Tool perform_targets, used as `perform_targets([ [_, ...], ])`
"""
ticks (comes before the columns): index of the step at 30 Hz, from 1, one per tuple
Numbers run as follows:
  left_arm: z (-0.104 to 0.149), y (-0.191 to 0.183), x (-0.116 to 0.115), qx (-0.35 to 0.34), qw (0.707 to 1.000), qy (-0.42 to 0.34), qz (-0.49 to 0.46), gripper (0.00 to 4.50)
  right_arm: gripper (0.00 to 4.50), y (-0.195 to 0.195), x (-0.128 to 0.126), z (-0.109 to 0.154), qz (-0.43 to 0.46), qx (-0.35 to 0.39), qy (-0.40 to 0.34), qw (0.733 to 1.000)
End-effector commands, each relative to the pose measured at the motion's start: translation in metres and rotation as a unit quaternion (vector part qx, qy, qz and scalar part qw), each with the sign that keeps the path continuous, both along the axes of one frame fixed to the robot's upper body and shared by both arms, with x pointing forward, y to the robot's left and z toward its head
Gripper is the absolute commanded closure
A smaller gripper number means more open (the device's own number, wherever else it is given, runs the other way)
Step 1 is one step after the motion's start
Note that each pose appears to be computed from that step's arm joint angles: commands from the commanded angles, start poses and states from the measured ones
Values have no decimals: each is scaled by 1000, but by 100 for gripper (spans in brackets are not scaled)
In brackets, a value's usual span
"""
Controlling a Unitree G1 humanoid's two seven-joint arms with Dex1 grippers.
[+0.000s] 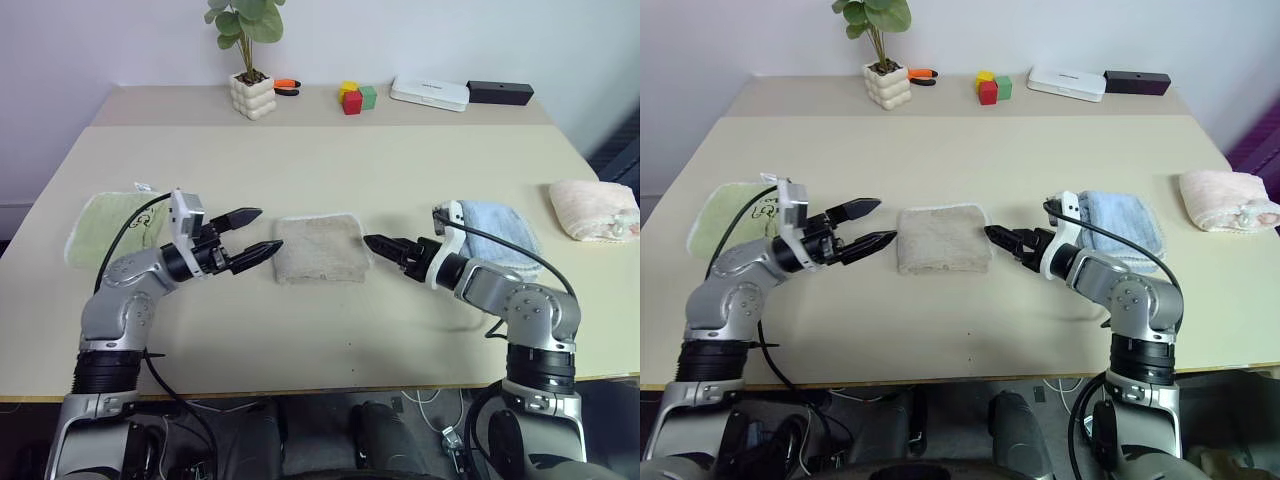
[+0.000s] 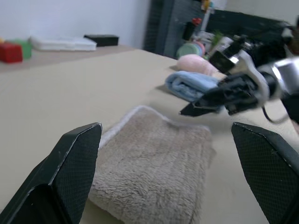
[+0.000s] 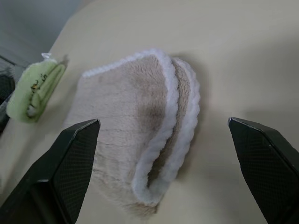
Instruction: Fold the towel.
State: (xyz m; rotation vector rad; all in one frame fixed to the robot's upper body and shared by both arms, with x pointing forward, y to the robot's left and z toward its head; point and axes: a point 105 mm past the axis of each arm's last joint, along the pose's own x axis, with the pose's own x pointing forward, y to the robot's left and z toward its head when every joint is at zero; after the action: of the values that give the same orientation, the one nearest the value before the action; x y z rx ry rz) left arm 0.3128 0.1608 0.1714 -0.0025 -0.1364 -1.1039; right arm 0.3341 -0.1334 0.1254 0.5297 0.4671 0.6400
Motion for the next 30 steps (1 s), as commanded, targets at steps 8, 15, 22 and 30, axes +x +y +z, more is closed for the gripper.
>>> perform_targets([
  [8,17,5,-7,6,999,-54,-4,0,3,19,-11,-15,33,-12,50,998],
  [15,16,9,-10,8,998,-57,8,0,3,35,-8,-20,51,23,84,995],
  [22,15,5,-15,4,998,-59,14,0,3,56,-8,-22,83,42,100,991],
  [30,12,7,-16,4,998,-58,29,0,321,67,-1,-23,87,63,108,988],
])
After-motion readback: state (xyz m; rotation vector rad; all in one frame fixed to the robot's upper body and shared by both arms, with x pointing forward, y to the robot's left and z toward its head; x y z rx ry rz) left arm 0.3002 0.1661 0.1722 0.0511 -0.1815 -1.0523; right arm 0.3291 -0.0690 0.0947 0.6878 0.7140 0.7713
